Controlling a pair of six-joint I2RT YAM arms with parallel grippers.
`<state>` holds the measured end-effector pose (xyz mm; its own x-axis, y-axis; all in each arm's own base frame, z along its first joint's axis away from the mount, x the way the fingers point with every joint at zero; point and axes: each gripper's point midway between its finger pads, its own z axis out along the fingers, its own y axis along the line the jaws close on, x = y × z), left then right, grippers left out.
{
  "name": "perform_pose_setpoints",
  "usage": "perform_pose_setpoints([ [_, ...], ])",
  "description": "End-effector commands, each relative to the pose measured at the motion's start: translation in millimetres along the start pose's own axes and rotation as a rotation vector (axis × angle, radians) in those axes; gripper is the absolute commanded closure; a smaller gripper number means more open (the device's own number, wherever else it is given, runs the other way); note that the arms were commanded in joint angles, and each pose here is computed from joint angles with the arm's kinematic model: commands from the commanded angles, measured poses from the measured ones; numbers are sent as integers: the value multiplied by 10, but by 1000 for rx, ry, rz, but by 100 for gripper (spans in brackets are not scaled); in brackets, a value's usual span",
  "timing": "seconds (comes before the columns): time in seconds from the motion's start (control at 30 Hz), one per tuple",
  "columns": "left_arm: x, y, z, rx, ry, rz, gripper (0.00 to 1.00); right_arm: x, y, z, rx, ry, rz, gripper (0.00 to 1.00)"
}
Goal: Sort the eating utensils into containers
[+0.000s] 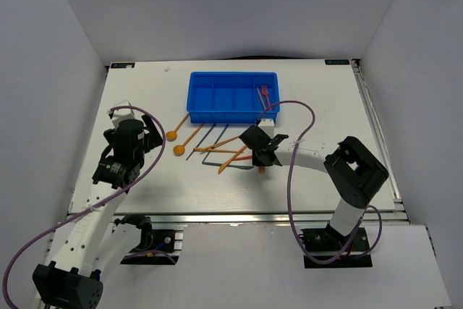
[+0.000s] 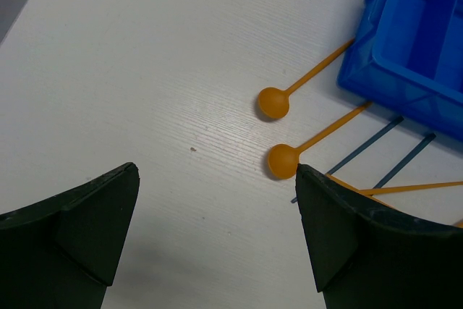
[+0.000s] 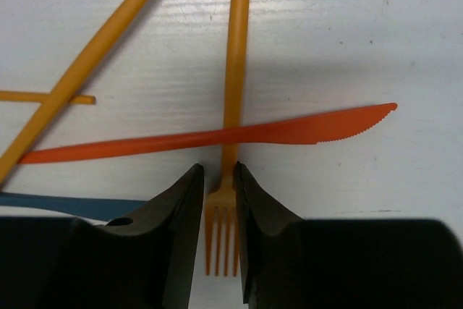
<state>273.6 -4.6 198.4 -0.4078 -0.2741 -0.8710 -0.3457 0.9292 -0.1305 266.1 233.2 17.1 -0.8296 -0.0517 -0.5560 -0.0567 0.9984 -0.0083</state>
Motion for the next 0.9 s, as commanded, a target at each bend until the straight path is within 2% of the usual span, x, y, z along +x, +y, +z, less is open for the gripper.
perform_pose_setpoints([
  [0.0,-52,-5,-36,3,-18,-11,2,-117,-14,92,29,-23,31,71],
  [0.3,-38,-23,-33,12,-13,-8,2,-37,-87,108,36,-7,16,100],
  [0.5,-32,-27,-35,15,-12,-8,2,-136,-158,-103,76,-6,-113,100],
  [0.7,-40,-35,-38,19,-13,-7,2,-248,-640,-497,274,1,-209,100],
  [0.87,-48,-30,-43,17,-17,-9,2,-396,-1088,-789,496,-48,-235,100],
])
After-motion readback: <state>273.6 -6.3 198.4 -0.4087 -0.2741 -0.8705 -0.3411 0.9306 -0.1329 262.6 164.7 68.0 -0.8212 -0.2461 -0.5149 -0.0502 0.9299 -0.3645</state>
